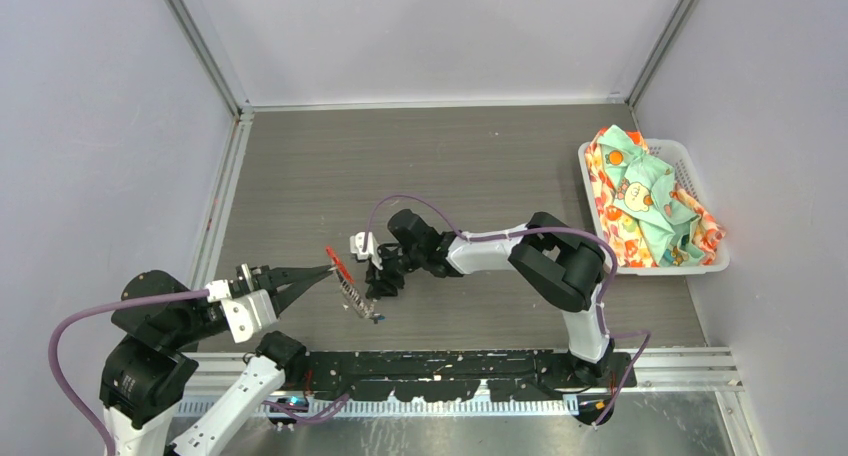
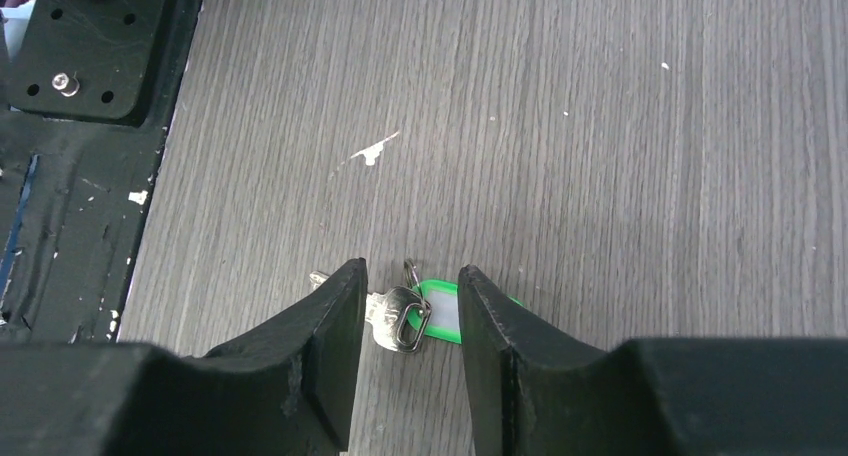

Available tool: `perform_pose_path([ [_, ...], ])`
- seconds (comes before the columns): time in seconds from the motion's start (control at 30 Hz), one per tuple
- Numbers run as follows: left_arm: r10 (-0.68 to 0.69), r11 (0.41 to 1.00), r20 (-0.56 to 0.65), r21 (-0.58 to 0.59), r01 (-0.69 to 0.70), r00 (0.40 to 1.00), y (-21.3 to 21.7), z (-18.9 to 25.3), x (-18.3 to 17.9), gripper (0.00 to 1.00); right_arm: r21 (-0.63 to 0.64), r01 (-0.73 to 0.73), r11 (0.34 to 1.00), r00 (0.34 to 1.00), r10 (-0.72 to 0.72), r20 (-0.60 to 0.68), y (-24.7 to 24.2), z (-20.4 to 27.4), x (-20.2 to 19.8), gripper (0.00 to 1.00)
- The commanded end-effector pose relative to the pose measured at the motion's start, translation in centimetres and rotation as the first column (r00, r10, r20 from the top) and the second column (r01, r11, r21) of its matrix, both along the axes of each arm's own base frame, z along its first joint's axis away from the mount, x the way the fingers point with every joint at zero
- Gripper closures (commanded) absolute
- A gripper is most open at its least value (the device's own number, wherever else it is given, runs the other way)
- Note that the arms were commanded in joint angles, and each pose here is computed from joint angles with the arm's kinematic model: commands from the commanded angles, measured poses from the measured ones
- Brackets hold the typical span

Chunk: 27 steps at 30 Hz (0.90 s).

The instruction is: Put the keys on the keyring

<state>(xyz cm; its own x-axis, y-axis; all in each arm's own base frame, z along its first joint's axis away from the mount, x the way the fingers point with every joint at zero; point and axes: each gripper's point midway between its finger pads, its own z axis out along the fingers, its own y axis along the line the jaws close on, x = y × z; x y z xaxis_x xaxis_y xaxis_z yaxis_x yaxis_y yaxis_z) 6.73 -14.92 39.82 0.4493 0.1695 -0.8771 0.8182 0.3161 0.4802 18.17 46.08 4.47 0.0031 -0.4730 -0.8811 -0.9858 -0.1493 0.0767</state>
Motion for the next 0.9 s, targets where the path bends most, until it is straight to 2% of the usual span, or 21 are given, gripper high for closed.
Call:
perform_pose_path([
  [0.0, 0.003, 1.000, 0.035, -0.021, -0.002, 0.999, 0.1, 1.3, -0.1, 1.00, 0.042, -0.031, 0.999, 0.999, 0.030, 0.013, 1.0, 1.2, 0.1, 0.57],
  [0.37, 0.003, 1.000, 0.038, -0.022, -0.003, 0.999, 0.1, 1.4, -0.1, 1.00, 0.000, -0.042, 0.999, 0.999, 0.042, 0.002, 0.4, -0.2, -0.3, 0.63],
  [0.67, 0.009, 1.000, 0.034, -0.020, -0.008, 0.999, 0.1, 1.3, 0.0, 1.00, 0.026, -0.020, 0.999, 1.000, 0.020, 0.004, 0.8, 0.2, 0.0, 0.78],
  [0.73, 0.009, 1.000, 0.032, -0.019, -0.009, 0.999, 0.1, 1.2, 0.1, 1.00, 0.029, -0.017, 0.999, 1.000, 0.017, -0.001, 0.8, 0.3, 0.0, 0.84],
  [0.83, 0.011, 1.000, 0.032, -0.016, -0.010, 0.999, 0.1, 1.1, 0.1, 1.00, 0.027, -0.012, 1.000, 1.000, 0.012, -0.007, 0.7, 0.3, 0.0, 0.99],
  [0.87, 0.011, 1.000, 0.031, -0.015, -0.010, 0.999, 0.1, 1.1, 0.2, 1.00, 0.027, -0.010, 1.000, 1.000, 0.010, -0.008, 0.7, 0.3, 0.0, 0.99],
])
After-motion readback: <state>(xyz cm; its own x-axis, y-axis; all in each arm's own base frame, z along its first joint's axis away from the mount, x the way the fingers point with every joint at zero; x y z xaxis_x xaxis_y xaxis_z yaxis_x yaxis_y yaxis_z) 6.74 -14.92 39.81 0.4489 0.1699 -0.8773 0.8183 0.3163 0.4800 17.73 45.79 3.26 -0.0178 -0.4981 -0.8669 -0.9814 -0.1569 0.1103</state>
